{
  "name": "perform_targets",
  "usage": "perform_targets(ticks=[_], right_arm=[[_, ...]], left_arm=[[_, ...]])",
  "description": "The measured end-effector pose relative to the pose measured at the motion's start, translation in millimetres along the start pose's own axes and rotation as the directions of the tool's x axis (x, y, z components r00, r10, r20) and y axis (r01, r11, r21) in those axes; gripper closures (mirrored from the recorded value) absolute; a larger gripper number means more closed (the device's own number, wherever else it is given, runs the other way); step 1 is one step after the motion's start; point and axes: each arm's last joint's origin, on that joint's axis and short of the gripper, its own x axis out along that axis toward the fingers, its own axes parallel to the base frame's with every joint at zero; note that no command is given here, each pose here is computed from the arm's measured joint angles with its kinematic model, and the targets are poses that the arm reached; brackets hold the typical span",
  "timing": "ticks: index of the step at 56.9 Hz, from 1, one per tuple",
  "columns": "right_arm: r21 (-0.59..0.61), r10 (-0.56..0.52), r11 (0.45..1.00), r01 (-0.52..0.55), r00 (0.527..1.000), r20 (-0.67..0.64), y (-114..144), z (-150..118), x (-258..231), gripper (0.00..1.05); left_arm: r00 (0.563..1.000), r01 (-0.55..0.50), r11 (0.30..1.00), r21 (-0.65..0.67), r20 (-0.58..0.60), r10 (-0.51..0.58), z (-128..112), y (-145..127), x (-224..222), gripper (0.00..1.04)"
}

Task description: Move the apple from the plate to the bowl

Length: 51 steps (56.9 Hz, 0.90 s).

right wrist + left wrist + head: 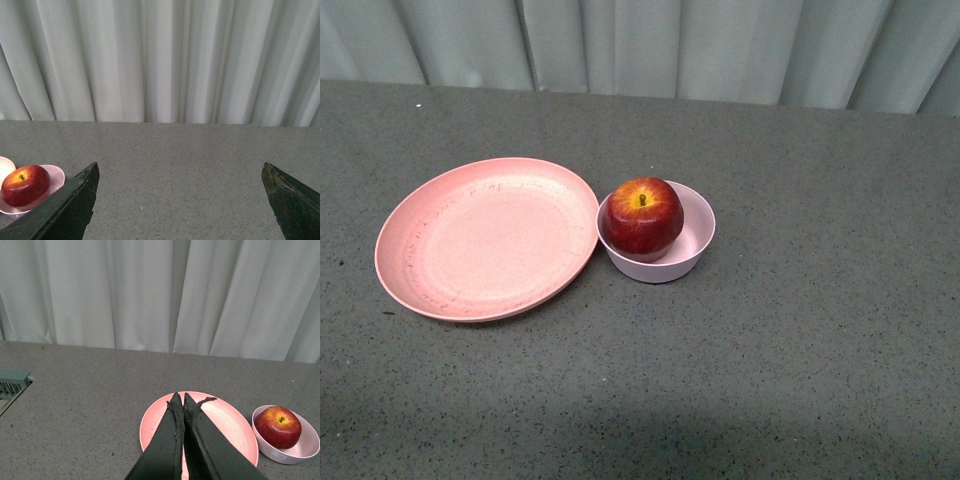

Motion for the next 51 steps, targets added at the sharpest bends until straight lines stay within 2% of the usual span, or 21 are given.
perform_targets(ticks=[35,38,51], right_arm=[[0.0,0.0,1.0,0.0,1.0,0.0,0.0,0.0,0.0,0.09],[0.0,0.0,1.0,0.0,1.0,0.0,0.0,0.0,0.0,0.09],[0.0,0.0,1.0,0.0,1.0,0.0,0.0,0.0,0.0,0.09]], left_arm=[[1.0,0.0,1.0,0.0,0.003,0.0,0.4,0.0,-15.3,1.01],[1.0,0.001,1.0,0.0,-0.031,-0.001,-3.9,0.0,-22.0,1.01],[1.0,0.002,1.0,0.0,-0.004,-0.002,-2.4,0.0,-26.5,1.01]])
